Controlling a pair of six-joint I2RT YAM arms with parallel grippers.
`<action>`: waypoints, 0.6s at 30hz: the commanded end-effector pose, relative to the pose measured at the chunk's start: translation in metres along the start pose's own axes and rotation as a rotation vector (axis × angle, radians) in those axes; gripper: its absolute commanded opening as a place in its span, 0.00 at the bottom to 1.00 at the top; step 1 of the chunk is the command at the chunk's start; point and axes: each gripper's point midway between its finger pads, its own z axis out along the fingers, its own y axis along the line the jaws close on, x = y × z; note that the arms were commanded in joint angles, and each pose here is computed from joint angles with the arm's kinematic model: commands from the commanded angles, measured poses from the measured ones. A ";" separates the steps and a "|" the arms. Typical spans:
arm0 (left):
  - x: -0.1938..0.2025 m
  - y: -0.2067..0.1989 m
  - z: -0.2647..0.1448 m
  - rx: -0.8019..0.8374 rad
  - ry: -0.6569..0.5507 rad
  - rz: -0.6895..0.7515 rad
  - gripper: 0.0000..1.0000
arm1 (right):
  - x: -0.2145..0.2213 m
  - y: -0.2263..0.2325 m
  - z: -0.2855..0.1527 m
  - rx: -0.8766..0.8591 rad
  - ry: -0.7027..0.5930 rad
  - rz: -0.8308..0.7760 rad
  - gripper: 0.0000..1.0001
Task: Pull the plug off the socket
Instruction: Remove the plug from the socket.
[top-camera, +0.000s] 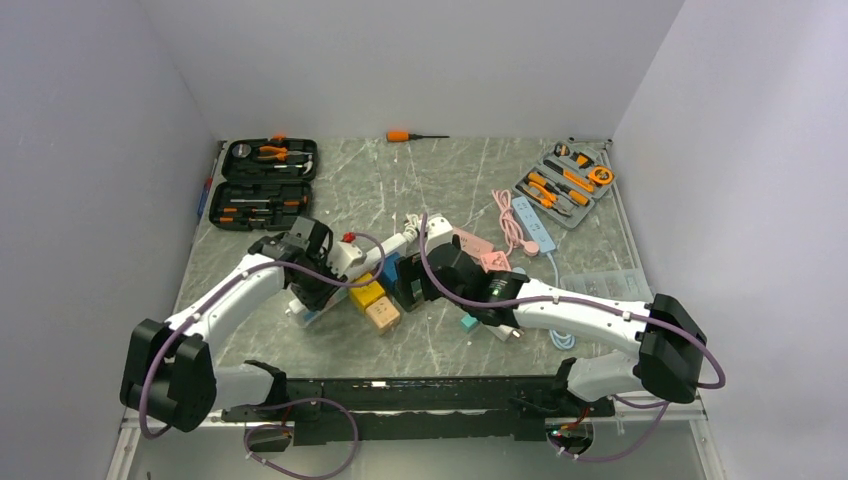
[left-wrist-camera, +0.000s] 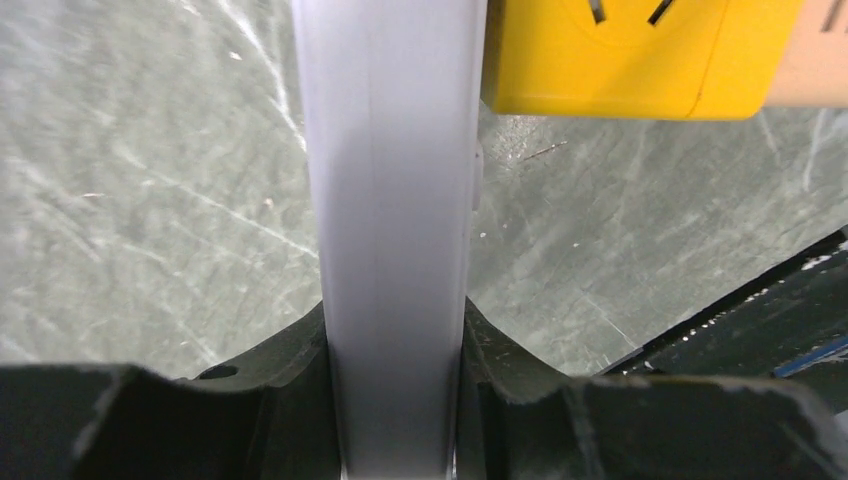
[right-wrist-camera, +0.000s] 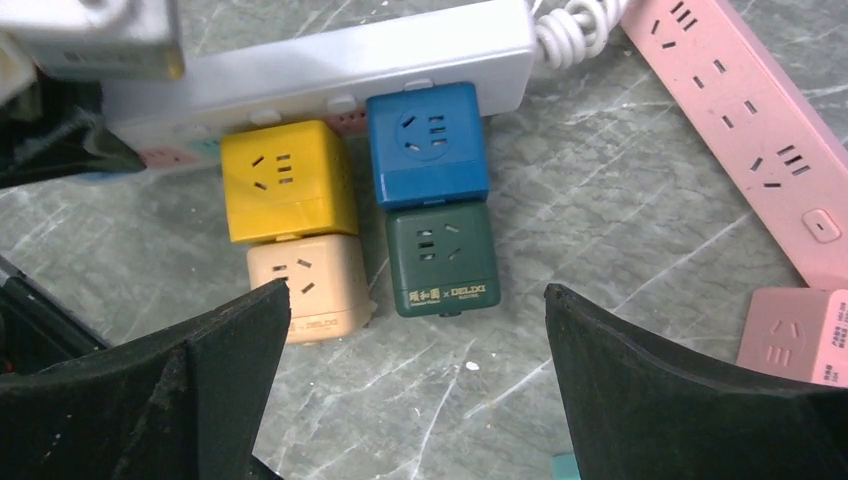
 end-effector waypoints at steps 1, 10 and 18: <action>-0.065 0.015 -0.052 -0.066 -0.235 -0.032 0.00 | -0.017 0.020 0.001 -0.087 -0.069 0.014 0.99; -0.086 -0.005 -0.072 0.059 -0.282 -0.062 0.00 | -0.029 0.067 0.006 -0.321 -0.155 -0.030 0.99; -0.084 -0.011 -0.077 0.084 -0.286 -0.056 0.00 | -0.021 0.102 0.031 -0.464 -0.105 -0.094 0.99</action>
